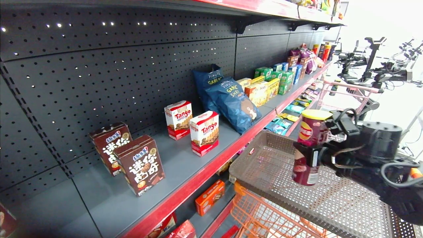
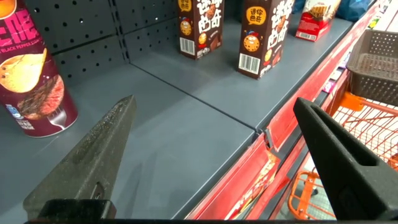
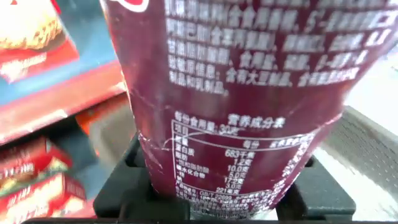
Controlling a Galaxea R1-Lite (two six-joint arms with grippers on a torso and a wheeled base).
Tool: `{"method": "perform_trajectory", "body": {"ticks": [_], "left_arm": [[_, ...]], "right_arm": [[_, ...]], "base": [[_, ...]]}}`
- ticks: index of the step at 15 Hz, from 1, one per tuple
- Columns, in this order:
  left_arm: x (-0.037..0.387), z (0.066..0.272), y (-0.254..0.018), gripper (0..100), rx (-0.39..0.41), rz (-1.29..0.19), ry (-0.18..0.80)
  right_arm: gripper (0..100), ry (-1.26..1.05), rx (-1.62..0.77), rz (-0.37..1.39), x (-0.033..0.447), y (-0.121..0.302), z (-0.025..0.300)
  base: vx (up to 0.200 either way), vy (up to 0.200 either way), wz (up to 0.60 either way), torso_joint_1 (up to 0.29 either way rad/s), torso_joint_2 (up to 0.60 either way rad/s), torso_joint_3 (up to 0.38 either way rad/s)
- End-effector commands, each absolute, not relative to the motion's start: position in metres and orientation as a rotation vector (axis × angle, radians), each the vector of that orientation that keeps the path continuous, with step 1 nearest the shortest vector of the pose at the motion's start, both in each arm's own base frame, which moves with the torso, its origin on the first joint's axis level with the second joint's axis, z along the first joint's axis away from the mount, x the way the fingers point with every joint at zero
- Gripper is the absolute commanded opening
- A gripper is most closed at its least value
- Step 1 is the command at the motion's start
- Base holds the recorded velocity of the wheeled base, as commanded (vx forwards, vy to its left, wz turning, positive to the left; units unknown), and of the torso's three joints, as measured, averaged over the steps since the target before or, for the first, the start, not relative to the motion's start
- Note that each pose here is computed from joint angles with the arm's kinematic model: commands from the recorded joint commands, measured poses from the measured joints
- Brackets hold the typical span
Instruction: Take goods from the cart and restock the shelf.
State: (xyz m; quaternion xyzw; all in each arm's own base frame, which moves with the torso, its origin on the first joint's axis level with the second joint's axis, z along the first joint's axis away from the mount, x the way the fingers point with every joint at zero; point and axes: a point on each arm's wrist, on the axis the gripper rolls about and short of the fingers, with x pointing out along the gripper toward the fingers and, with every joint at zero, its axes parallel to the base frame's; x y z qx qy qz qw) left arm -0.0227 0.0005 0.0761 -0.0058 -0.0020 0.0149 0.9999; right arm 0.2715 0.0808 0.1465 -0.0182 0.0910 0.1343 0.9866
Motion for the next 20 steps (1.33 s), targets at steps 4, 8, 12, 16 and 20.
{"method": "perform_trajectory", "body": {"ticks": [4, 8, 12, 16, 20], "left_arm": [[-0.023, 0.076, 0.001, 100, -0.012, 0.031, -0.003], [-0.023, 0.076, 0.001, 100, -0.011, 0.031, -0.003], [-0.023, 0.076, 0.001, 100, -0.012, 0.031, -0.003], [-0.023, 0.076, 0.001, 100, -0.011, 0.031, -0.003], [-0.023, 0.076, 0.001, 100, -0.012, 0.031, -0.003]], "right_arm": [[0, 0.219, -0.079, -0.028, 0.128, 0.025, 0.144], [0, 0.178, -0.074, -0.059, 0.101, 0.019, 0.142], [0, 0.176, -0.072, -0.030, 0.100, 0.019, 0.141], [0, 0.171, -0.068, -0.041, 0.098, 0.018, 0.141], [0, 0.172, -0.068, -0.041, 0.096, 0.017, 0.140]], "base": [[0.000, 0.000, 0.00, 0.000, 0.00, 0.000], [0.000, 0.000, 0.30, 0.001, 0.00, 0.001], [0.000, 0.000, 0.60, -0.002, 0.00, 0.006], [0.000, 0.000, 0.60, 0.004, 0.00, 0.004], [0.000, 0.000, 0.60, 0.006, 0.00, 0.004]]}}
